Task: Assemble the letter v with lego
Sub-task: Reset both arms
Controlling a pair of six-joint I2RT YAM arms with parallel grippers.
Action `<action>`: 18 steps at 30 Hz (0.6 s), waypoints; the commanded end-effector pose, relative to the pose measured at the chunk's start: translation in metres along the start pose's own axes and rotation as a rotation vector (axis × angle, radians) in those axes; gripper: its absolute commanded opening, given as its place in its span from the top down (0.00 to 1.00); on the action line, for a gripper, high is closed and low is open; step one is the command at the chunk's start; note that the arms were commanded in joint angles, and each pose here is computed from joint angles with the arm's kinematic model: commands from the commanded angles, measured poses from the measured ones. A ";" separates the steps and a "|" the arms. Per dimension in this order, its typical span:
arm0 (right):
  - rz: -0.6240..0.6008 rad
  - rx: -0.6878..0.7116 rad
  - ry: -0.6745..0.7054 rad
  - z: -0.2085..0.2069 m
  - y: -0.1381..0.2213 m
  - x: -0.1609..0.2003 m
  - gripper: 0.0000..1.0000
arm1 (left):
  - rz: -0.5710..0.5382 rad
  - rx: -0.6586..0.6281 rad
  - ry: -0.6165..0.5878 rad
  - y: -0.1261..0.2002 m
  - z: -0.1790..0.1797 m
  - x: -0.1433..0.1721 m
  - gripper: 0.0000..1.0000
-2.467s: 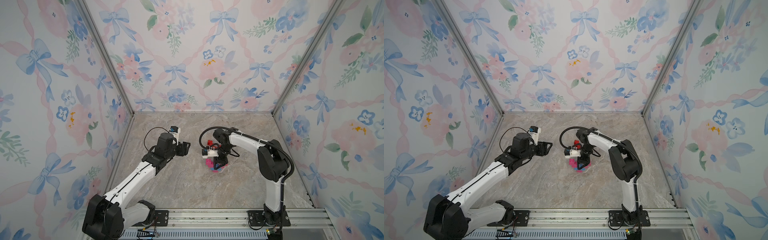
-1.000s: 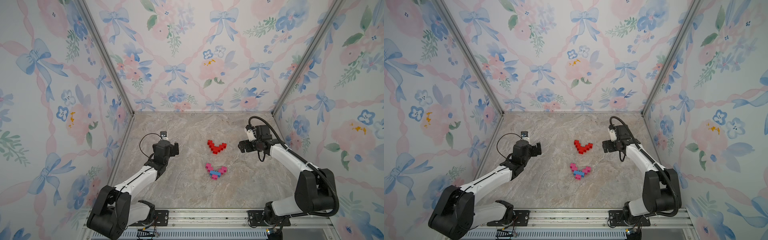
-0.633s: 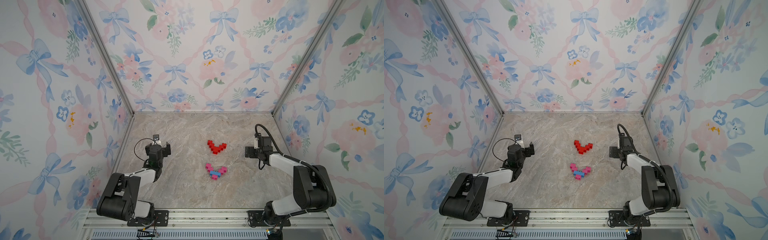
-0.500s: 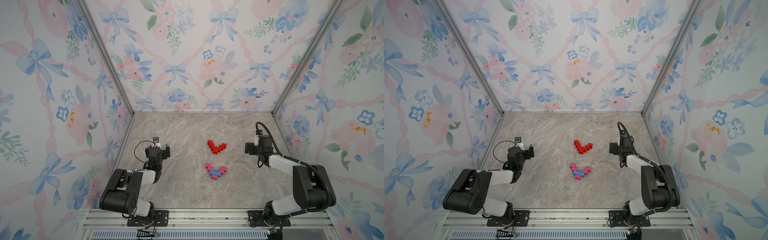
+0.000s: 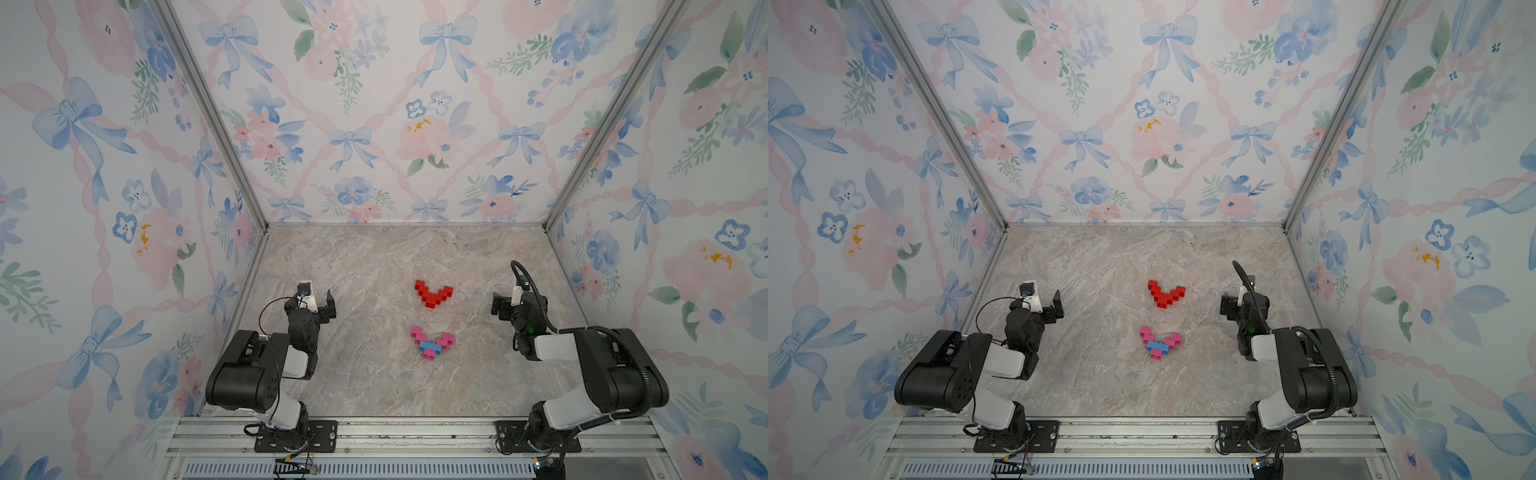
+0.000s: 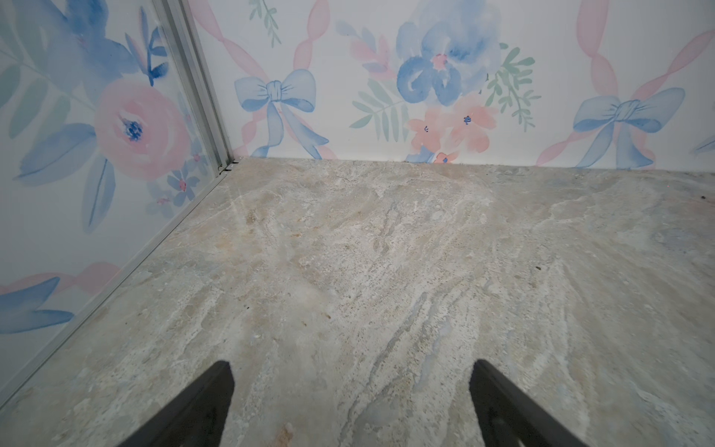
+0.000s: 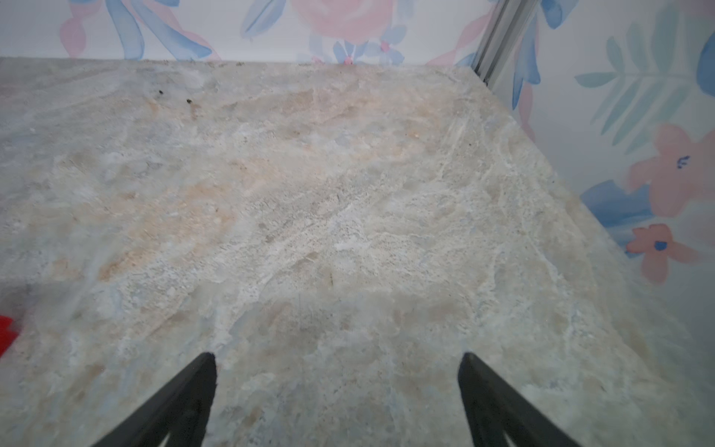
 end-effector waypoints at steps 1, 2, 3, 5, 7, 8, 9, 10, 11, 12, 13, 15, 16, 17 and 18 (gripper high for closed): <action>-0.093 0.021 -0.025 -0.002 0.000 -0.016 0.03 | -0.078 0.028 -0.003 0.001 -0.004 -0.011 0.02; -0.090 0.017 -0.018 -0.001 0.000 -0.017 0.03 | -0.079 0.027 -0.003 0.001 -0.004 -0.012 0.02; -0.089 0.005 -0.011 0.000 -0.001 -0.017 0.03 | -0.078 0.026 -0.002 0.001 -0.004 -0.012 0.02; -0.089 0.001 -0.008 0.001 -0.001 -0.018 0.03 | -0.078 0.027 -0.003 0.001 -0.004 -0.011 0.02; -0.088 0.002 -0.006 0.001 -0.001 -0.017 0.03 | -0.077 0.026 -0.002 0.001 -0.003 -0.011 0.02; -0.088 0.002 -0.007 0.001 -0.001 -0.017 0.03 | -0.077 0.027 -0.003 0.001 -0.004 -0.011 0.02; -0.089 0.003 -0.007 0.001 -0.001 -0.018 0.03 | -0.078 0.028 -0.002 0.001 -0.004 -0.012 0.02; -0.088 0.001 -0.006 0.001 -0.001 -0.017 0.03 | -0.078 0.027 -0.002 0.001 -0.004 -0.012 0.02; -0.089 0.002 -0.007 0.001 -0.001 -0.018 0.03 | -0.079 0.027 -0.003 0.001 -0.004 -0.011 0.02; -0.089 0.002 -0.007 0.001 -0.001 -0.018 0.03 | -0.078 0.027 -0.003 0.001 -0.004 -0.012 0.02; -0.091 0.002 -0.007 0.001 -0.001 -0.018 0.03 | -0.077 0.027 -0.003 0.001 -0.004 -0.011 0.02; -0.089 0.001 -0.007 0.001 -0.001 -0.018 0.03 | -0.078 0.028 -0.002 0.001 -0.004 -0.012 0.02; -0.090 -0.003 -0.002 0.002 -0.001 -0.018 0.03 | -0.079 0.027 -0.002 0.001 -0.004 -0.012 0.03; -0.091 -0.012 0.010 0.004 -0.001 -0.018 0.03 | -0.080 0.027 -0.002 0.001 -0.004 -0.012 0.04; -0.092 -0.014 0.012 0.005 -0.001 -0.019 0.03 | -0.078 0.027 -0.003 0.001 -0.004 -0.011 0.05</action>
Point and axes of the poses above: each gripper's point midway between its finger pads, its own y axis back along the fingers, its own z axis along the line the jaws close on, x = y × z, the point moved 9 cm from there along y, back along the fingers, and after that the axes turned 10 degrees about y, right-handed, at the moved point
